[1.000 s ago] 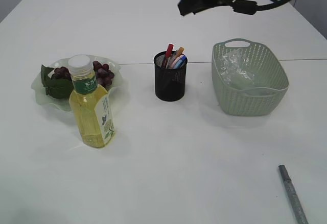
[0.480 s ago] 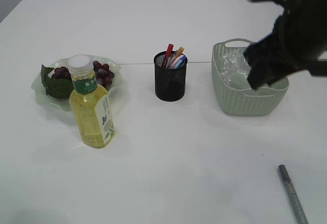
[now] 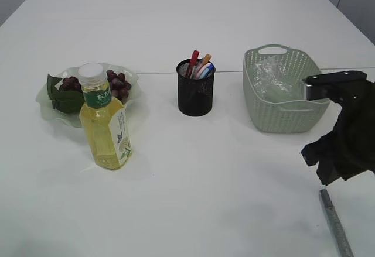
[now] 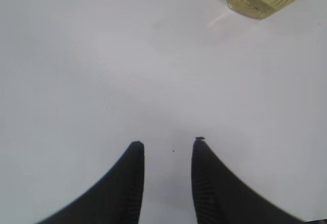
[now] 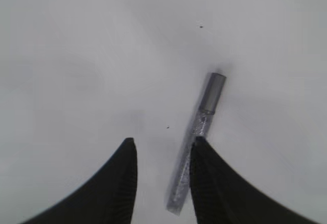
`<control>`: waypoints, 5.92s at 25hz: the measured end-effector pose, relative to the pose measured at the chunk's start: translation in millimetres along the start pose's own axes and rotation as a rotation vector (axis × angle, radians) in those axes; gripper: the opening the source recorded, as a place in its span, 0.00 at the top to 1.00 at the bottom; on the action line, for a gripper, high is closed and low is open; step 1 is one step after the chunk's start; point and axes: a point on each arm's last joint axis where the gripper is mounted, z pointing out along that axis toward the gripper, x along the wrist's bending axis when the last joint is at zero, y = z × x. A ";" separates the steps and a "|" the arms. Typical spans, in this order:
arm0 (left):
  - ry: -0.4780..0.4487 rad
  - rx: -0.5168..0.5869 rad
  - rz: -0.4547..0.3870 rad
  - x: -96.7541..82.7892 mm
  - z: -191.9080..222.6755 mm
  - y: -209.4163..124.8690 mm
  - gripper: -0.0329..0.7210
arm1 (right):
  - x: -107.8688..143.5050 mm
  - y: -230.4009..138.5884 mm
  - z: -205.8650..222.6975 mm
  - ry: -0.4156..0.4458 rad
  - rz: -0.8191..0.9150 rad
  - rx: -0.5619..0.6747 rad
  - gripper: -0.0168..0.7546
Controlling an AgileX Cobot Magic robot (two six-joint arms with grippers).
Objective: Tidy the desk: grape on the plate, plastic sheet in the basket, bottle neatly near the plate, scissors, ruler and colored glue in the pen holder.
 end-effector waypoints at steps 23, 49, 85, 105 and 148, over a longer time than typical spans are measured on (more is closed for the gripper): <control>-0.003 0.005 -0.003 -0.3 0.0 -0.5 0.64 | -11.0 -9.0 72.0 -0.085 0.069 0.156 0.58; -0.006 0.008 -0.005 -0.5 0.0 -0.7 0.64 | -10.7 -8.8 97.9 -0.076 0.100 0.183 0.89; -0.010 0.006 -0.007 -0.9 0.0 -0.6 0.64 | 37.3 199.4 -53.0 0.750 -0.319 -0.910 0.91; -0.021 -0.035 -0.008 -1.9 -0.1 3.2 0.64 | 23.8 248.9 59.1 0.553 -0.550 -1.129 0.91; -0.038 -0.064 -0.015 -3.4 -0.2 5.8 0.64 | -0.6 178.9 -82.8 0.221 -0.184 -0.424 0.62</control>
